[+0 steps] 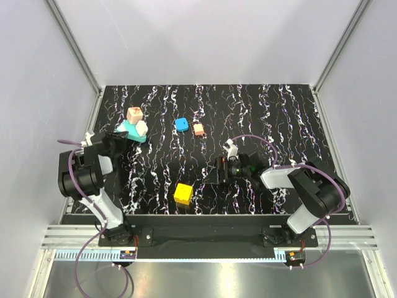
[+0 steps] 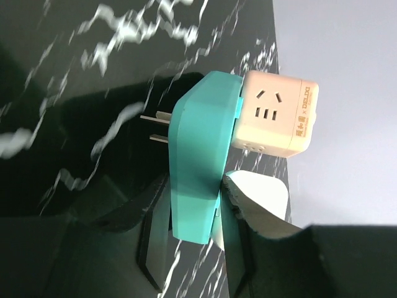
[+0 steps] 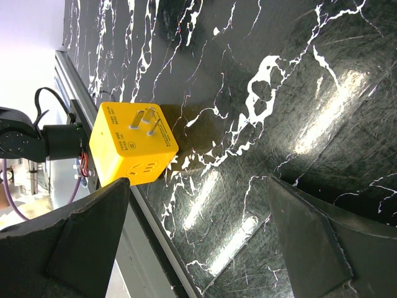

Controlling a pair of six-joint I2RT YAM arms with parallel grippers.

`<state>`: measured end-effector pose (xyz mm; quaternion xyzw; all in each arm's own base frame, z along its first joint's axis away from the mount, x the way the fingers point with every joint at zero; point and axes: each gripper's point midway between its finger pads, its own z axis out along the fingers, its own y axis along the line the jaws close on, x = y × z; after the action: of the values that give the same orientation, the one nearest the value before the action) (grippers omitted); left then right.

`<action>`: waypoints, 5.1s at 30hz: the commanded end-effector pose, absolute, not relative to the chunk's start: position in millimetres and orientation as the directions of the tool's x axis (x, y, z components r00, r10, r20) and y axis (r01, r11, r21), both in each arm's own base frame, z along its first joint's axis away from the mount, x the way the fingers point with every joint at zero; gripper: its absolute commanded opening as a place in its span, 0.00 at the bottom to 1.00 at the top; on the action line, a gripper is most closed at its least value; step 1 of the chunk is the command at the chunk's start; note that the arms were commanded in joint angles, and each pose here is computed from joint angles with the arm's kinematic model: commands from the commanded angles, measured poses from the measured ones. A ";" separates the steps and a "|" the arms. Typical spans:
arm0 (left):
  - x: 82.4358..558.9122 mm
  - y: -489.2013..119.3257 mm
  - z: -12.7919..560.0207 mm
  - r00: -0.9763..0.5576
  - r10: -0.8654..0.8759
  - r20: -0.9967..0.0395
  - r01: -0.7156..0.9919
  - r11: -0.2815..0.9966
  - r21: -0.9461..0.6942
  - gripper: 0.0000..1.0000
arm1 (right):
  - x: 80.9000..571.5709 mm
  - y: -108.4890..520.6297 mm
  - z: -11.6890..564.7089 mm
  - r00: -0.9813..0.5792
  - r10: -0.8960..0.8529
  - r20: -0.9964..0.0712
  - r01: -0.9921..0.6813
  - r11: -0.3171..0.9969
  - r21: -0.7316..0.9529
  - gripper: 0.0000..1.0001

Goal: Pull the plug off the socket

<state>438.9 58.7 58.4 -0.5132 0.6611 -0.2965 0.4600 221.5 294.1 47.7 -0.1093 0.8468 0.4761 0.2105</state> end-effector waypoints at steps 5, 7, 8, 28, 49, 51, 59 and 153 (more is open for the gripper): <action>398.6 43.2 62.5 -0.068 -0.954 -0.292 -0.318 0.298 -0.900 0.00 | 235.8 293.3 38.3 -0.907 0.026 -0.420 -0.326 0.586 0.741 1.00; 383.7 36.9 53.1 -0.084 -0.952 -0.294 -0.331 0.305 -0.893 0.00 | 241.1 293.7 44.6 -0.898 0.031 -0.438 -0.336 0.594 0.731 1.00; 379.1 33.9 52.2 -0.094 -0.950 -0.296 -0.330 0.310 -0.891 0.00 | 248.6 298.4 58.2 -0.885 0.041 -0.463 -0.355 0.585 0.730 1.00; 360.9 27.3 32.5 -0.143 -0.968 -0.206 -0.281 0.239 -0.929 0.54 | 325.2 353.0 157.1 -0.826 0.055 -0.561 -0.436 0.567 0.699 1.00; 364.1 33.2 31.3 -0.133 -0.978 -0.159 -0.261 0.189 -0.947 0.09 | 398.4 510.4 117.5 -0.672 -0.123 -0.730 -0.603 0.663 0.443 0.97; 364.8 32.9 31.3 -0.133 -0.979 -0.157 -0.259 0.188 -0.948 0.05 | 399.0 517.0 122.5 -0.666 -0.122 -0.736 -0.611 0.656 0.444 0.95; 365.5 30.8 32.8 -0.146 -0.975 -0.167 -0.249 0.199 -0.948 0.00 | 392.9 547.6 100.4 -0.656 -0.168 -0.736 -0.641 0.639 0.426 0.86; 360.0 35.8 30.8 -0.098 -0.968 -0.231 -0.321 0.251 -0.913 0.00 | 419.0 518.1 297.9 -0.470 0.159 -0.868 -0.451 0.802 0.391 0.00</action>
<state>359.1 14.5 37.9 -0.4826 0.6503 -0.4074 0.4222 394.8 548.6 112.9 -0.1402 0.8871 0.2469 0.3640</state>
